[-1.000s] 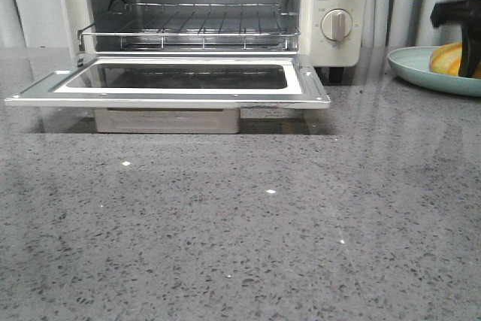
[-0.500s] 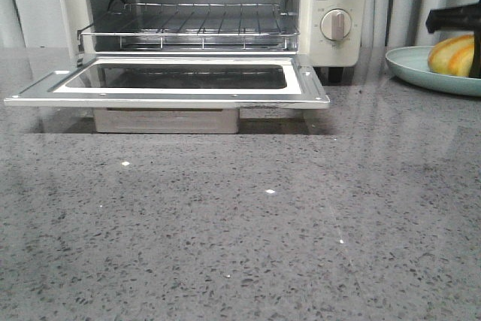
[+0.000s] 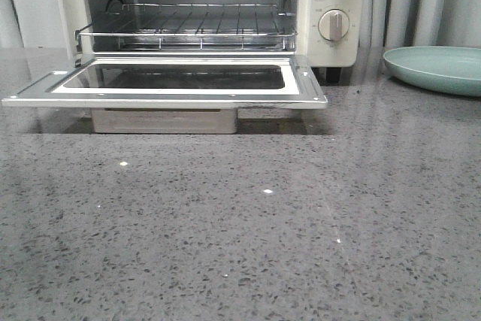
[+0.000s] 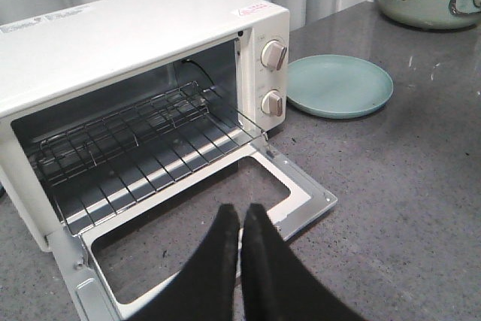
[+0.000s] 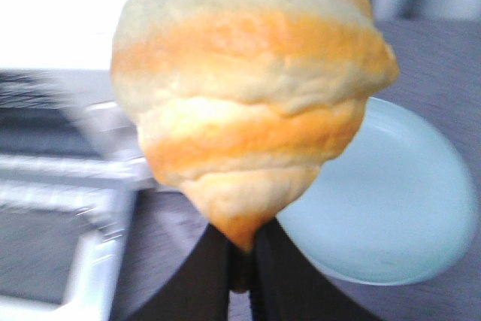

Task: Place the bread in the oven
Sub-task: 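Carry the croissant with the right gripper into the oven onto the rack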

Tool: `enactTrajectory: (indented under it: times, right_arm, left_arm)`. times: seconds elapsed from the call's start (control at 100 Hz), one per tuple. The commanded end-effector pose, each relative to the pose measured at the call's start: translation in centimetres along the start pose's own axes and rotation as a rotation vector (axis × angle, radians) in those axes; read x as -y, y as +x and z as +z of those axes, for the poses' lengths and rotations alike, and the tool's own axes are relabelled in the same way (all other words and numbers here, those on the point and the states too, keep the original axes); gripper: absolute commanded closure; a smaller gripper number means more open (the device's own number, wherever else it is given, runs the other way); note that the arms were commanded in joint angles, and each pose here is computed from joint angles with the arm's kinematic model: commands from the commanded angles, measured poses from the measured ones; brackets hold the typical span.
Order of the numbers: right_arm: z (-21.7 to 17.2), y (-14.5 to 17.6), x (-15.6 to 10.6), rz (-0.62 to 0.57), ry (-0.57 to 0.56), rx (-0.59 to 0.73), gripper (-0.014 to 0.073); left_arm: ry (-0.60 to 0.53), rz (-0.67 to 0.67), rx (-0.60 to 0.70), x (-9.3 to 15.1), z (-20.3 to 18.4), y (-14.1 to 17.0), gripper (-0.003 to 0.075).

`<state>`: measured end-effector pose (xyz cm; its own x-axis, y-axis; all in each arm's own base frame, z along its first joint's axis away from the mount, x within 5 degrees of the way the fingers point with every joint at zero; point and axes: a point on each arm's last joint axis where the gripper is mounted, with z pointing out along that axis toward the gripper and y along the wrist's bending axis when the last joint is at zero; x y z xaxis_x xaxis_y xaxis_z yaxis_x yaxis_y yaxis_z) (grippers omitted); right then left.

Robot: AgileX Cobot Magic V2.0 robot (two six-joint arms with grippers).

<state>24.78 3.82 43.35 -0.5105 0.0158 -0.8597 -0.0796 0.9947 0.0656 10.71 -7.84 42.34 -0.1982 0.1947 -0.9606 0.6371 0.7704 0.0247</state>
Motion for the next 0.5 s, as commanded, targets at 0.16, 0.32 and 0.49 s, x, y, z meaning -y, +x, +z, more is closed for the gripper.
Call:
enactTrajectory:
  times: [0.16, 0.32, 0.49]
  right_arm:
    - [-4.6, 0.3, -8.9, -0.178, -0.371, 0.112, 0.0662]
    - [-2.5, 1.5, -13.4, -0.297, -0.461, 0.089, 0.0662]
    - [3.0, 2.4, -15.8, -0.414, -0.398, 0.064, 0.0662]
  left_arm:
    - [-0.021, -0.006, 0.136, -0.1, -0.7, -1.8, 0.0741]
    - [-0.02, -0.006, 0.131, -0.1, -0.7, -1.8, 0.0741]
    - [-0.019, -0.006, 0.129, -0.1, -0.7, -1.7, 0.0741]
